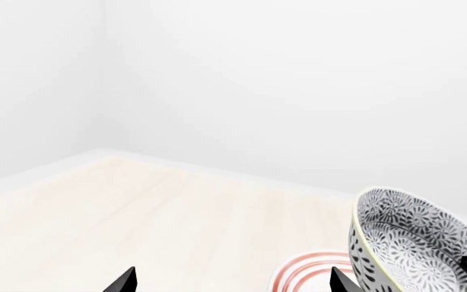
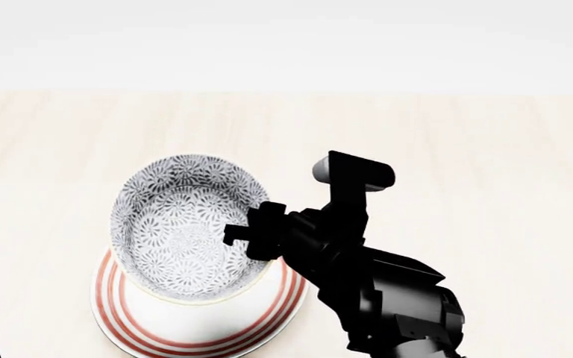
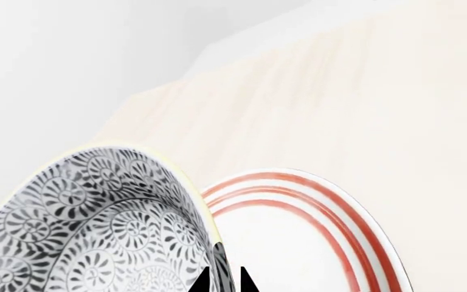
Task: Put the bowl on the plate.
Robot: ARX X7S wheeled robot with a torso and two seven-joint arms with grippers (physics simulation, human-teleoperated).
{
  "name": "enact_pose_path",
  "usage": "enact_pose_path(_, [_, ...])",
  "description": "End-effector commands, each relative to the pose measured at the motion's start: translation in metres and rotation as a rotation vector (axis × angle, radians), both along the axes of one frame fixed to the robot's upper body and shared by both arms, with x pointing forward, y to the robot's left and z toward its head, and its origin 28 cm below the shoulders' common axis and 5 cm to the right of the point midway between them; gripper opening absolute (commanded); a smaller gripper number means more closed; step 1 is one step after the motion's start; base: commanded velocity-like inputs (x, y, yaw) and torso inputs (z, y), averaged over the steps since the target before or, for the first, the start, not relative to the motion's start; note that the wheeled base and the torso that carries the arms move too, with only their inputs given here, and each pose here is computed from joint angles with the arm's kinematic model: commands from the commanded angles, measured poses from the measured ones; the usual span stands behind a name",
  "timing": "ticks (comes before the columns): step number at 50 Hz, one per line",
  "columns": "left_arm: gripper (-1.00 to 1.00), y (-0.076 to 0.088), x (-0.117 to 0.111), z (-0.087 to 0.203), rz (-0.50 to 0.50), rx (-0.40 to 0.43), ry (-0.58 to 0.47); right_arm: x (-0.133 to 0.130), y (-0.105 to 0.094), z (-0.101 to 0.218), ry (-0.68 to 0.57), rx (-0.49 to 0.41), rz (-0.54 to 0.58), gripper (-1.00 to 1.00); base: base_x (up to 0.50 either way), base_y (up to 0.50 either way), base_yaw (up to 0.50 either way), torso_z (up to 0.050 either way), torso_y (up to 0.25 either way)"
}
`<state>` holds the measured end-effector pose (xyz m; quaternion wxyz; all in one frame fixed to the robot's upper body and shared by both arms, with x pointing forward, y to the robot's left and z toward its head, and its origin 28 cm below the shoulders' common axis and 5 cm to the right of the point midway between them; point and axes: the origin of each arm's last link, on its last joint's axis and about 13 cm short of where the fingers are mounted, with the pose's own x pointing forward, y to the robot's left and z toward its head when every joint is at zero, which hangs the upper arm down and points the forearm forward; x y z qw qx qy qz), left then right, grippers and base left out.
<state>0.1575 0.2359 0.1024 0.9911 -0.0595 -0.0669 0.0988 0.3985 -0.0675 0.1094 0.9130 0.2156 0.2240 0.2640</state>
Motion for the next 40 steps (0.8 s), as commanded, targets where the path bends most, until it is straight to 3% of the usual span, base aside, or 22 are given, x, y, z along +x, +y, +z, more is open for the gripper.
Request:
enact_pose_path(1, [1.0, 0.002, -0.004, 0.0, 0.002, 0.003, 0.001, -0.003, 0.004, -0.007, 0.014, 0.048, -0.041, -1.0, 0.0, 0.0, 0.0, 0.0, 0.0])
enact_pose_path(17, [1.0, 0.0, -0.007, 0.0, -0.007, 0.003, 0.0, -0.008, -0.001, -0.017, 0.085, -0.154, -0.102, -1.0, 0.0, 0.0, 0.0, 0.0, 0.001])
enact_pose_path(28, [1.0, -0.001, -0.006, 0.0, -0.012, 0.003, -0.001, -0.006, -0.001, -0.015, 0.069, -0.14, -0.12, -1.0, 0.0, 0.0, 0.0, 0.0, 0.0])
enact_pose_path(29, [1.0, -0.001, -0.006, 0.0, -0.012, 0.005, 0.0, -0.006, -0.001, -0.015, 0.066, -0.132, -0.117, 1.0, 0.0, 0.0, 0.0, 0.0, 0.0])
enact_pose_path(34, [1.0, -0.002, -0.005, -0.001, -0.016, 0.004, 0.002, -0.003, -0.001, -0.013, 0.0, -0.075, -0.1, 1.0, 0.0, 0.0, 0.0, 0.0, 0.0])
enact_pose_path(38, [1.0, -0.002, -0.006, -0.001, -0.019, 0.002, 0.001, 0.003, -0.001, -0.006, -0.159, -0.039, -0.078, 1.0, 0.0, 0.0, 0.0, 0.0, 0.0])
enact_pose_path(40, [1.0, -0.003, -0.005, -0.001, -0.02, 0.003, 0.001, 0.008, -0.001, 0.0, -0.26, 0.022, -0.067, 1.0, 0.0, 0.0, 0.0, 0.0, 0.0])
